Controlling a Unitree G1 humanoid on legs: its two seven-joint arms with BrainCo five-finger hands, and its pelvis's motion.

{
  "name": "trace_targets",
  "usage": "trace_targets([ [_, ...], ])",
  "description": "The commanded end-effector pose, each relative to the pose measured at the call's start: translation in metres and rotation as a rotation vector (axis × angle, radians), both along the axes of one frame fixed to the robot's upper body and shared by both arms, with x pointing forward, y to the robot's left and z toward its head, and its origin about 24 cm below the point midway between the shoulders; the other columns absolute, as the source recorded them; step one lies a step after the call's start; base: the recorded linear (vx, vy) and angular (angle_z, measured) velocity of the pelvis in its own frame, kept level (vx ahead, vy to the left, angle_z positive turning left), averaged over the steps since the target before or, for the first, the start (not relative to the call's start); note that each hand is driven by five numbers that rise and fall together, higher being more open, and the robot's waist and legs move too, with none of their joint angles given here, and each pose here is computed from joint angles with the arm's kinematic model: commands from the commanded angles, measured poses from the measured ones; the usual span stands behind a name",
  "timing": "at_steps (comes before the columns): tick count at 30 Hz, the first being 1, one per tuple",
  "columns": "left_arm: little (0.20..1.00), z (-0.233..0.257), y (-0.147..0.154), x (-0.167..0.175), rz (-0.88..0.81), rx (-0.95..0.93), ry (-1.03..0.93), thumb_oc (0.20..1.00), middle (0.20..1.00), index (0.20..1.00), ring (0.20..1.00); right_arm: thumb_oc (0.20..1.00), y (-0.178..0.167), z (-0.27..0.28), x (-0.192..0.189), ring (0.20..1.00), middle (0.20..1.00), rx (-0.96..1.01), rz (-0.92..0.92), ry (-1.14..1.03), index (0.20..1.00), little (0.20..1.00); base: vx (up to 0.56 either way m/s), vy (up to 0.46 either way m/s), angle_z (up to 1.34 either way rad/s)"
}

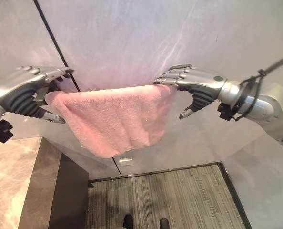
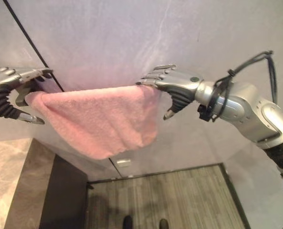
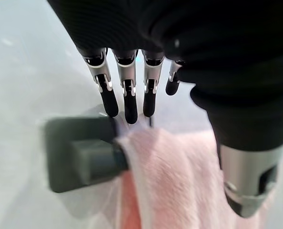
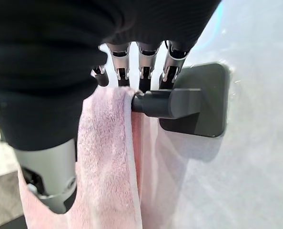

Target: Put brush and paste in cup on sink, flatten towel.

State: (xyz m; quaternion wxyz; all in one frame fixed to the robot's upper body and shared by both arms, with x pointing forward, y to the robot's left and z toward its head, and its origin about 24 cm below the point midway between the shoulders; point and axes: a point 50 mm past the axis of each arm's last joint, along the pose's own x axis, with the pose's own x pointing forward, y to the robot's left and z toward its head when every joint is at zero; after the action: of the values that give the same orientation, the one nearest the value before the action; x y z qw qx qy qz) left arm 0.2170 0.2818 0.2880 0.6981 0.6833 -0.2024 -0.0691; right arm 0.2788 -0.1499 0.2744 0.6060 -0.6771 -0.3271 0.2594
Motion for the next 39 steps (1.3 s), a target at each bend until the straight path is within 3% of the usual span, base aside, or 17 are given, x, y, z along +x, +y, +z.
trace_targets([
  [1, 1.0, 0.015, 0.05, -0.005, 0.195, -0.178, -0.193, 1.0, 1.0, 1.0, 1.0, 1.0, -0.055, 0.013, 0.015, 1.0, 1.0, 0.15, -0.256, -0.111, 1.0, 1.0, -0.03, 0.001, 0.03],
  [4, 1.0, 0.006, 0.052, -0.003, 0.199, -0.213, -0.196, 1.0, 1.0, 1.0, 1.0, 1.0, -0.061, 0.01, 0.015, 1.0, 1.0, 0.251, -0.26, -0.139, 1.0, 1.0, -0.01, 0.001, 0.01],
  [5, 1.0, -0.001, 0.054, -0.001, 0.197, -0.253, -0.212, 1.0, 1.0, 1.0, 1.0, 1.0, -0.062, 0.005, 0.017, 1.0, 1.0, 0.384, -0.249, -0.148, 1.0, 1.0, -0.03, 0.004, 0.01],
  [9, 1.0, -0.021, 0.054, 0.004, 0.177, -0.398, -0.271, 1.0, 1.0, 1.0, 1.0, 1.0, -0.061, -0.008, 0.015, 1.0, 1.0, 0.619, -0.213, -0.196, 1.0, 1.0, -0.03, 0.001, -0.01],
  [16, 1.0, -0.055, 0.056, -0.001, 0.199, -0.617, -0.385, 1.0, 1.0, 1.0, 1.0, 1.0, -0.073, -0.016, -0.004, 1.0, 1.0, 0.826, -0.216, -0.319, 1.0, 1.0, 0.0, 0.0, 0.0],
  [18, 1.0, -0.087, 0.054, -0.015, 0.236, -0.773, -0.414, 1.0, 1.0, 1.0, 1.0, 1.0, -0.094, -0.03, -0.026, 1.0, 1.0, 0.927, -0.287, -0.391, 1.0, 1.0, 0.0, 0.0, 0.0],
  [26, 1.0, -0.136, 0.045, -0.029, 0.273, -1.057, -0.401, 1.0, 1.0, 1.0, 1.0, 1.0, -0.137, -0.08, -0.057, 1.0, 1.0, 1.139, -0.514, -0.391, 1.0, 1.0, -0.01, -0.023, 0.04],
  [29, 1.0, -0.173, 0.035, -0.028, 0.281, -1.336, -0.333, 1.0, 1.0, 1.0, 1.0, 1.0, -0.155, -0.131, -0.064, 1.0, 1.0, 1.297, -0.673, -0.243, 1.0, 1.0, 0.0, -0.036, 0.0],
  [31, 1.0, -0.184, 0.032, -0.029, 0.281, -1.395, -0.293, 1.0, 1.0, 1.0, 1.0, 1.0, -0.159, -0.145, -0.067, 1.0, 1.0, 1.315, -0.716, -0.179, 1.0, 1.0, 0.0, -0.018, 0.0],
  [32, 1.0, -0.208, 0.021, -0.028, 0.287, -1.492, -0.168, 1.0, 1.0, 1.0, 1.0, 1.0, -0.163, -0.174, -0.072, 1.0, 1.0, 1.383, -0.784, -0.046, 1.0, 1.0, 0.0, -0.036, 0.0],
  [39, 1.0, -0.256, -0.014, -0.023, 0.292, -1.536, 0.16, 1.0, 1.0, 1.0, 1.0, 1.0, -0.162, -0.261, -0.085, 1.0, 1.0, 1.424, -1.01, 0.368, 1.0, 1.0, -0.01, -0.044, 0.01],
])
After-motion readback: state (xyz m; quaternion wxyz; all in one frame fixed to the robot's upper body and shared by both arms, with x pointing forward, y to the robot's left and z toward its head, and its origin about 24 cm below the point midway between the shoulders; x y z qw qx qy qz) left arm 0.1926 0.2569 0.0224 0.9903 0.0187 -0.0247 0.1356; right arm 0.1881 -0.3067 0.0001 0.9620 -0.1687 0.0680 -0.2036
